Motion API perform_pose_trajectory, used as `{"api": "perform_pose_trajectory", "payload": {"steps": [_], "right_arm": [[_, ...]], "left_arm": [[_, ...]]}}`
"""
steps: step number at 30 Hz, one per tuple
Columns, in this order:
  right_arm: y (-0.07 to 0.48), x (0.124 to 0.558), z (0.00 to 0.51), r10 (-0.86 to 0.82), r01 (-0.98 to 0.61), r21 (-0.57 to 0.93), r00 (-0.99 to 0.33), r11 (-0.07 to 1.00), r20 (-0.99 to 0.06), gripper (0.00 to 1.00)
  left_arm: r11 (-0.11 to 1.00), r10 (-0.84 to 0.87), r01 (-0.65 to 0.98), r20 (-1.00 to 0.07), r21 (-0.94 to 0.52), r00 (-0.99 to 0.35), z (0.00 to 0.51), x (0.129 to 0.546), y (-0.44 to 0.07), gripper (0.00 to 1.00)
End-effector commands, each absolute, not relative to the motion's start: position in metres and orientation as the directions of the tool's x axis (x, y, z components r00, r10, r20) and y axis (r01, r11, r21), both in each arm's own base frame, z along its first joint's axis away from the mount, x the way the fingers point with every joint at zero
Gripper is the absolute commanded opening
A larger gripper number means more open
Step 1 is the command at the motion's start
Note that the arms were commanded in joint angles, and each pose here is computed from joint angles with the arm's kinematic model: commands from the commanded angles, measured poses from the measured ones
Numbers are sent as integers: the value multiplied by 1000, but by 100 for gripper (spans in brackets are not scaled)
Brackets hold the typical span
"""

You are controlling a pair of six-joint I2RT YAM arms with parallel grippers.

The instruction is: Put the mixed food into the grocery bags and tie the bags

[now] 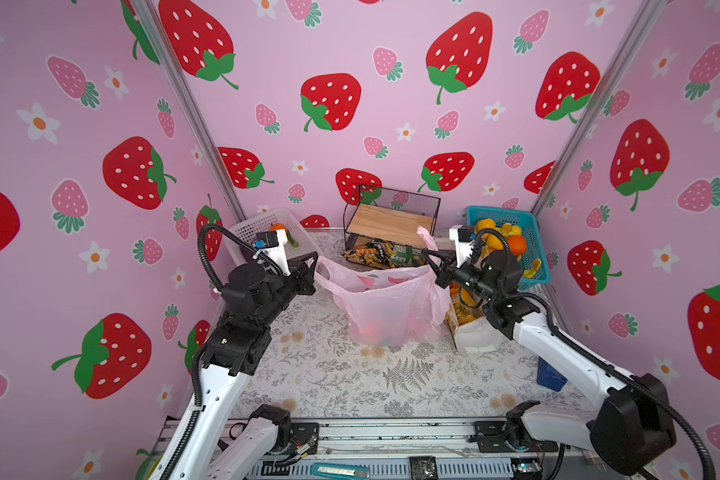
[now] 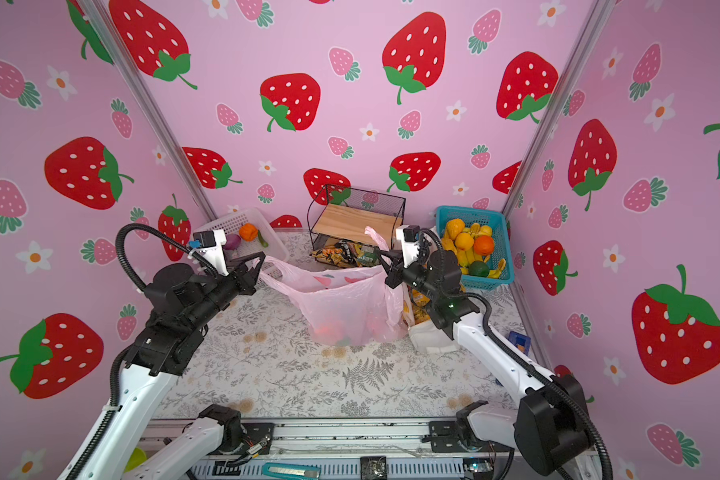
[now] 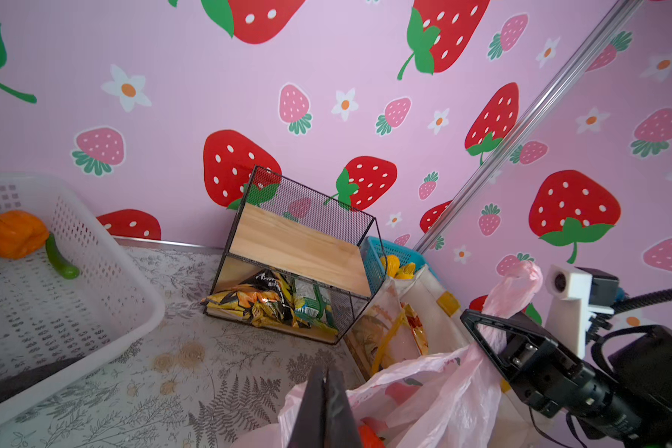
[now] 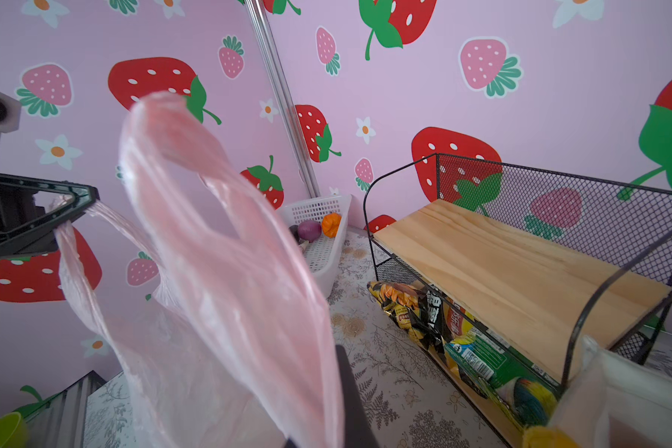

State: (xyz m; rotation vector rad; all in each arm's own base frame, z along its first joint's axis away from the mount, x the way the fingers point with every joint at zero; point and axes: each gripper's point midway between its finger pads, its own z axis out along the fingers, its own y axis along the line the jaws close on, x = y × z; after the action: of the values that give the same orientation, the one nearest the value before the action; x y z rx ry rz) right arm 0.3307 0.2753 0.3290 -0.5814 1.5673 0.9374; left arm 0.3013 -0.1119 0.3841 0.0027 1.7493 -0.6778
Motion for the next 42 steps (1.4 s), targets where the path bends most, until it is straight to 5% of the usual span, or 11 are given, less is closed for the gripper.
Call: {"api": "perform_pose_trajectory", "payload": {"steps": [1, 6, 14, 19, 29, 42], "right_arm": [[278, 346, 332, 137, -782, 245, -203, 573, -969, 0], [280, 362, 313, 124, -750, 278, -256, 600, -959, 0], [275, 370, 313, 119, -737, 268, -249, 620, -961, 0], [273, 371, 307, 108, -734, 268, -259, 624, -960, 0], [276, 371, 306, 102, -742, 272, -266, 613, -958, 0], [278, 372, 303, 106, -746, 286, -280, 601, -954, 0]], "left_arm": [[811, -323, 408, -902, -420, -285, 395, 299, -121, 0], [801, -239, 495, -939, -335, -249, 393, 305, -134, 3], [762, -110, 638, -993, -114, -46, 408, 293, -144, 50], [678, -18, 735, -1000, -2, 14, 391, 283, -155, 66], [498, 89, 855, -990, 141, 111, 371, 290, -168, 76], [395, 106, 911, -991, 120, 84, 373, 354, -184, 78]]}}
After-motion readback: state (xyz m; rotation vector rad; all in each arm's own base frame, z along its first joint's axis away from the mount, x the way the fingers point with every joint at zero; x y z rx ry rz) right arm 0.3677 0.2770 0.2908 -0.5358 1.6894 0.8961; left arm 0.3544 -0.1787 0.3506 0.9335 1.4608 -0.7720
